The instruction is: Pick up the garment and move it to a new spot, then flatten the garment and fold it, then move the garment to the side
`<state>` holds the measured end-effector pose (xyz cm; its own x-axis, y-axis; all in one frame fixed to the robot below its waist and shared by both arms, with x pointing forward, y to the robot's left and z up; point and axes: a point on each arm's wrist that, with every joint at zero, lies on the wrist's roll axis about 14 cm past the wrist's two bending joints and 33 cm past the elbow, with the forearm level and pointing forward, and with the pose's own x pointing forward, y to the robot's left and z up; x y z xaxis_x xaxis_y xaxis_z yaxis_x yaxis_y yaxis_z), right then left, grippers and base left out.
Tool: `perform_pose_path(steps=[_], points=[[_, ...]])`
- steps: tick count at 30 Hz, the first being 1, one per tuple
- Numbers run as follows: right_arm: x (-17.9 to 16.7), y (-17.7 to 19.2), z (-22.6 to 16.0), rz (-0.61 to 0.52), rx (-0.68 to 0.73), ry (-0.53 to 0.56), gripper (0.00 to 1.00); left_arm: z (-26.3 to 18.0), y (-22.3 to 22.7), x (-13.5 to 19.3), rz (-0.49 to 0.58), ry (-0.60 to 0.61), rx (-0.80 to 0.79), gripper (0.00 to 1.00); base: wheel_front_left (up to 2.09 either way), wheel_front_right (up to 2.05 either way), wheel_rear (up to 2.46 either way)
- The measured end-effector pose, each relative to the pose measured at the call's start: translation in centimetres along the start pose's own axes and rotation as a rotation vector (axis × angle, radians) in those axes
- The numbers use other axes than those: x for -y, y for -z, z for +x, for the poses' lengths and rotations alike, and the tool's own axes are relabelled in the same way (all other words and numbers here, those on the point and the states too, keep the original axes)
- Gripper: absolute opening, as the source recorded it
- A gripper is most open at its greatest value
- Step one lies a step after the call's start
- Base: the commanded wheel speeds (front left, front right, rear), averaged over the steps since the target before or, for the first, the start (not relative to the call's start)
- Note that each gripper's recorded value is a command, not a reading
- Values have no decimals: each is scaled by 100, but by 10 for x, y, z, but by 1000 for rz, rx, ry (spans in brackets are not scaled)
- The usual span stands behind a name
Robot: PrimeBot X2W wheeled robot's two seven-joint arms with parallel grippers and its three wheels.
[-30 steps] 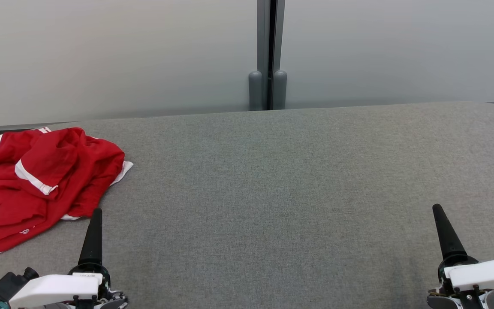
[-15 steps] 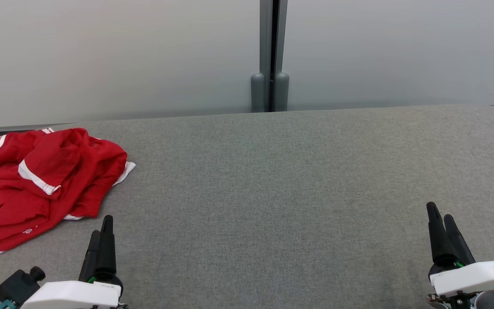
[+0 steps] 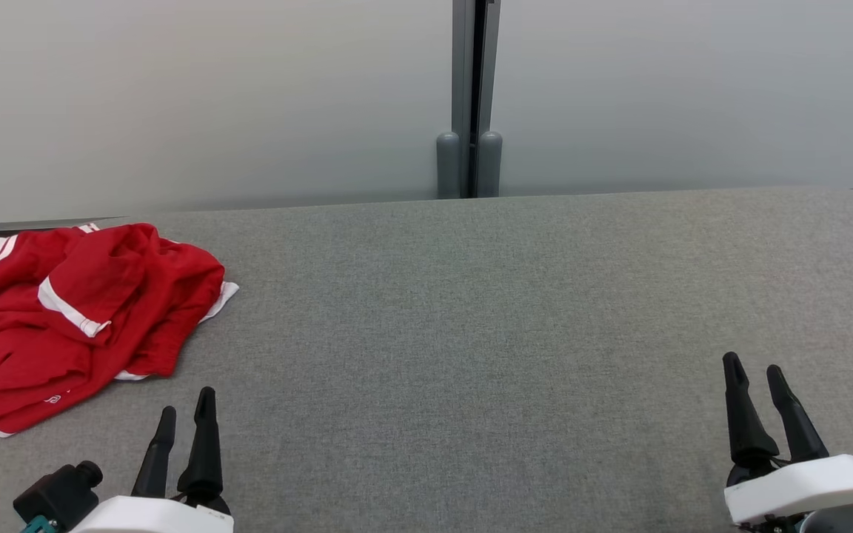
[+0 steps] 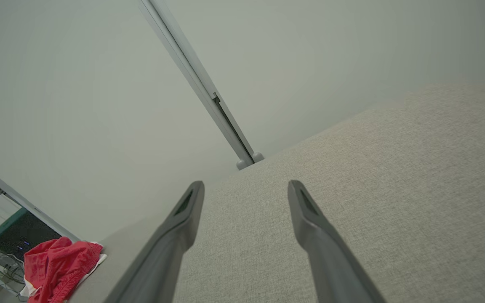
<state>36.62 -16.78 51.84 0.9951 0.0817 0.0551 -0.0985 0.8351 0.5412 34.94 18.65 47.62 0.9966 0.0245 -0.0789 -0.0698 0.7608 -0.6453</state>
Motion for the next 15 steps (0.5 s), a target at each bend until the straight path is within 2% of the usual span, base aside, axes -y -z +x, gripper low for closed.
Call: perform_pose_path(steps=[15], points=[[-5, 4, -5, -187, 1, -29, 100, -7, -4, 4, 210, 28, 27, 100, 0, 0, 0]])
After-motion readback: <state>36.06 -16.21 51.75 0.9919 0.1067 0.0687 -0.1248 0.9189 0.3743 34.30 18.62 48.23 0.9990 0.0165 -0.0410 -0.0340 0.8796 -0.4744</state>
